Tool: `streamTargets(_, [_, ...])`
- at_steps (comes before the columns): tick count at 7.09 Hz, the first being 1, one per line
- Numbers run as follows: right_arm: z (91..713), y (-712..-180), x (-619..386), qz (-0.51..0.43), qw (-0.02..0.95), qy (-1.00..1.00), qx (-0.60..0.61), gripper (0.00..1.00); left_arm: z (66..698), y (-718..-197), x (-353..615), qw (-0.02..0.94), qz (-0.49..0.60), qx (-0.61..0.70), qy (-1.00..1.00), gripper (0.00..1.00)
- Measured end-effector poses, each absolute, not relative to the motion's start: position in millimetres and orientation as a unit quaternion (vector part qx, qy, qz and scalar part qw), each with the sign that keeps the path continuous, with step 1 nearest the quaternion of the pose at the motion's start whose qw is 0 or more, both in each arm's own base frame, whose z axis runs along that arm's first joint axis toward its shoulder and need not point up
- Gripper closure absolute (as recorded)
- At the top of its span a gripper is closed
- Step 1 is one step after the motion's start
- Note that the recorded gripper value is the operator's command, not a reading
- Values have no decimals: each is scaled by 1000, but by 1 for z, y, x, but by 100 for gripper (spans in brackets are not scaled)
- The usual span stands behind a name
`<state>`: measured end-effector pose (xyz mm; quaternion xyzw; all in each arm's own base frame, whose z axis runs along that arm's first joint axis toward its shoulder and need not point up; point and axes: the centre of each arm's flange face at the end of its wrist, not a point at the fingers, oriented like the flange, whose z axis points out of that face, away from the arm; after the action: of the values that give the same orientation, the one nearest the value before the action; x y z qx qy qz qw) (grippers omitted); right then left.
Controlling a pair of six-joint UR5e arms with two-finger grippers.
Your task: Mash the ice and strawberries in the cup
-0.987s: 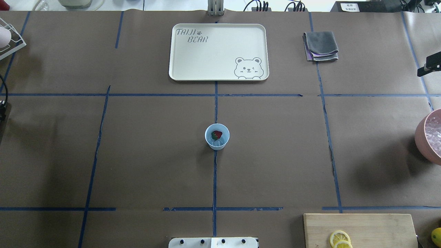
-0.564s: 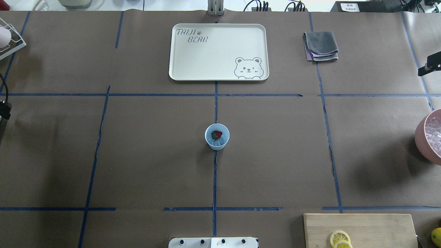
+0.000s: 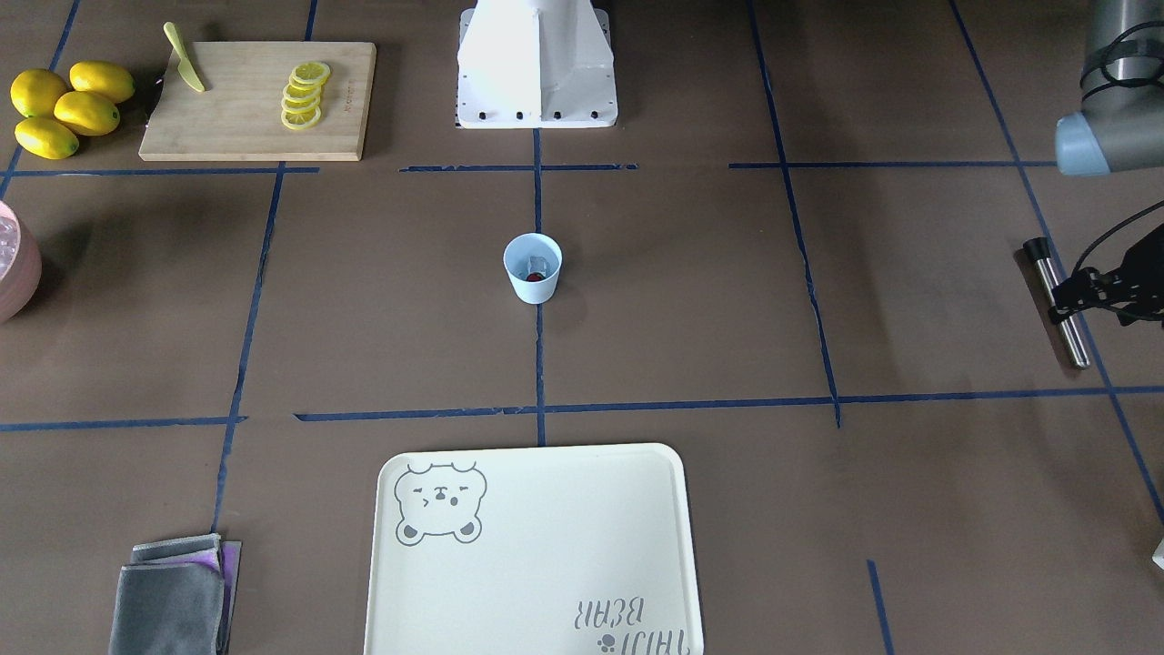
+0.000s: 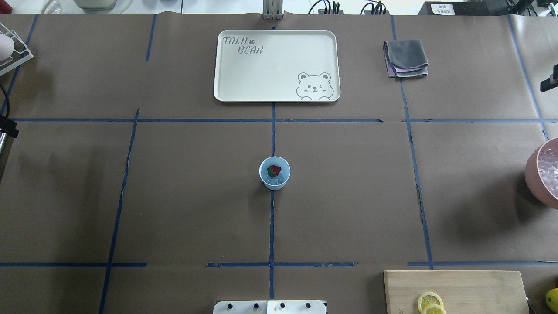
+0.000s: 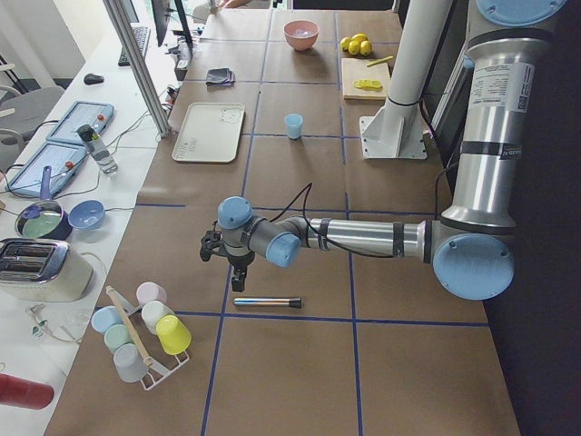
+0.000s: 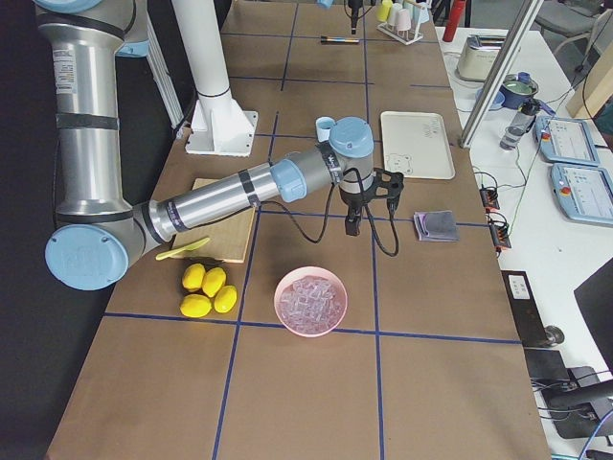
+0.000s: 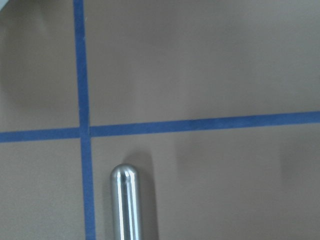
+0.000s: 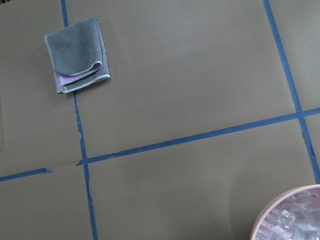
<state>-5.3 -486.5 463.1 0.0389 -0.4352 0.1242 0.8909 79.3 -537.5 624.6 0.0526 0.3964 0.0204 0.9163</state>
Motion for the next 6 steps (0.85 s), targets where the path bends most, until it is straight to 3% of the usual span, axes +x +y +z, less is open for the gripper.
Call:
streamTargets(3, [537,-479,66,30,921,-387,31,0,634,-533,-45,908,38,63,412,0])
streamTargets(6, [624,-476,85,-12,932,-361,-11,0,613,-519,-100,911,11,15,413,0])
